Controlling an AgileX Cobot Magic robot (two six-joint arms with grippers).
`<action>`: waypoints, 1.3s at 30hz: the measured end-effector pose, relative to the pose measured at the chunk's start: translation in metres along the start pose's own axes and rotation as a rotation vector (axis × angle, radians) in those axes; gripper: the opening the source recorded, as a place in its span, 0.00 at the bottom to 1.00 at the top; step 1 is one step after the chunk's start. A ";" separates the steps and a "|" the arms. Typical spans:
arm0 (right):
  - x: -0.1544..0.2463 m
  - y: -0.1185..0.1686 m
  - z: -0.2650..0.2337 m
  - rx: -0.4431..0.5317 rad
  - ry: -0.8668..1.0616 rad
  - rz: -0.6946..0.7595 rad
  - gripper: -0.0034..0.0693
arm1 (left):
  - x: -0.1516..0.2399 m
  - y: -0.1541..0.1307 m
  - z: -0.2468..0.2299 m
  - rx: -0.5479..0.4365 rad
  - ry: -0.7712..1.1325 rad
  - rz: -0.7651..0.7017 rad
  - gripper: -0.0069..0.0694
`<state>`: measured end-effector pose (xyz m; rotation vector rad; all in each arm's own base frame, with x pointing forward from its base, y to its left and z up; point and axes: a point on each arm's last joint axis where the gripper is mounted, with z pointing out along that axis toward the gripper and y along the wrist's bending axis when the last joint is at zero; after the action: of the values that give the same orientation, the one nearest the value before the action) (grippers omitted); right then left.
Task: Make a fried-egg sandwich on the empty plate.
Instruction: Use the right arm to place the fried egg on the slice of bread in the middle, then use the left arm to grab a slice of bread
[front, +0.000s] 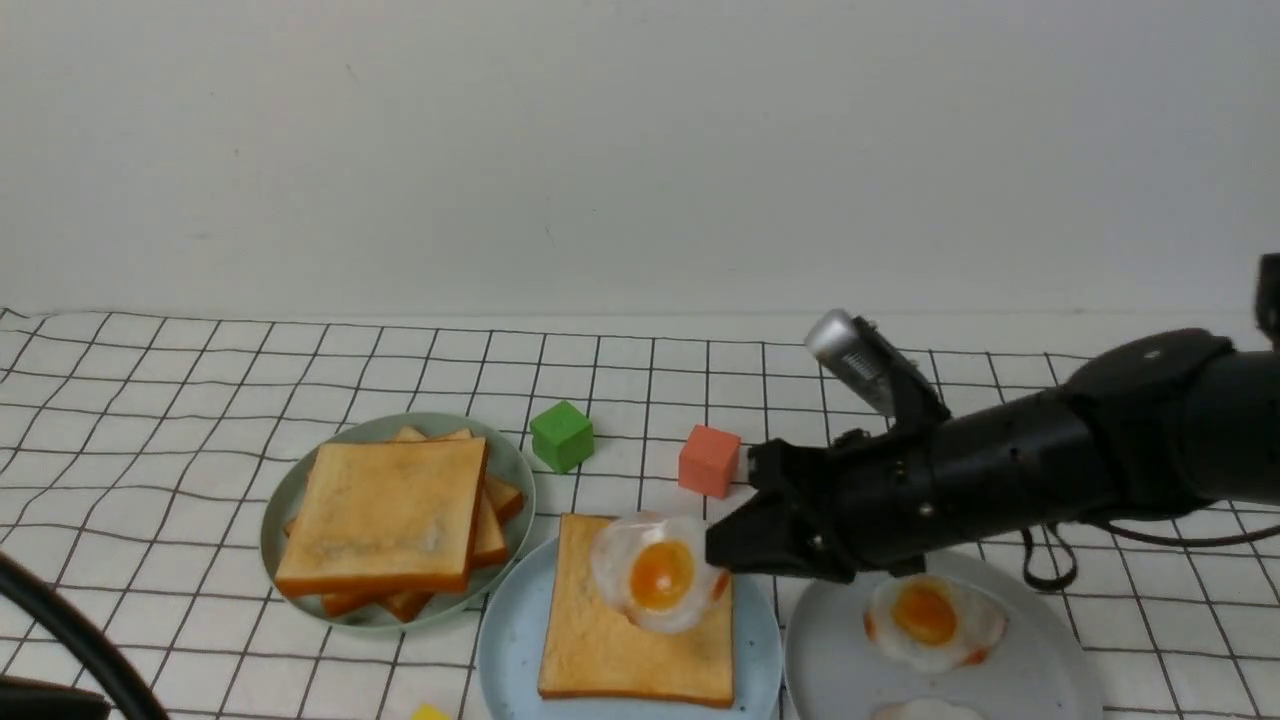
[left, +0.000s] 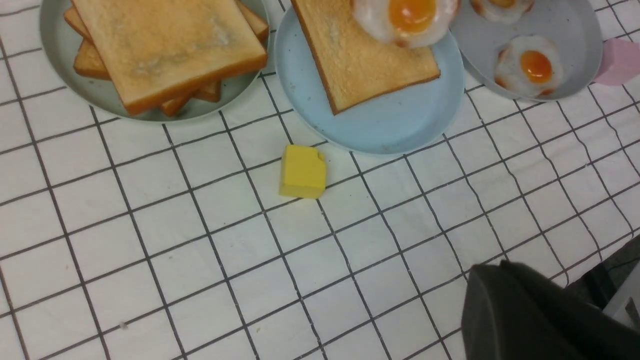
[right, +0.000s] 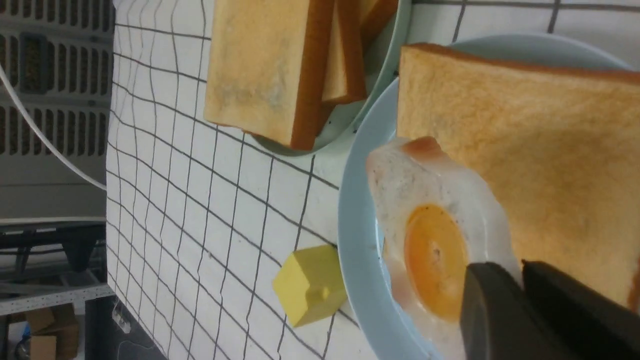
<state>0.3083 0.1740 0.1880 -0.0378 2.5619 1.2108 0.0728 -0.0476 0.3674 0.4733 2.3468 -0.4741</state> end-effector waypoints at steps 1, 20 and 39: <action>-0.004 -0.004 0.009 0.004 -0.003 0.027 0.15 | 0.000 0.000 0.000 -0.001 0.000 0.000 0.07; 0.002 0.056 -0.056 0.013 0.073 -0.297 0.85 | -0.013 -0.003 0.000 0.040 -0.139 -0.034 0.07; 0.105 0.123 -0.239 0.255 -0.216 -0.744 0.04 | -0.055 0.048 0.116 -0.104 0.139 -0.462 0.08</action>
<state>0.1269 0.0829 0.3935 -0.6911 2.1658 0.5664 0.1971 -0.0701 0.3140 -0.0965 2.6031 -0.5376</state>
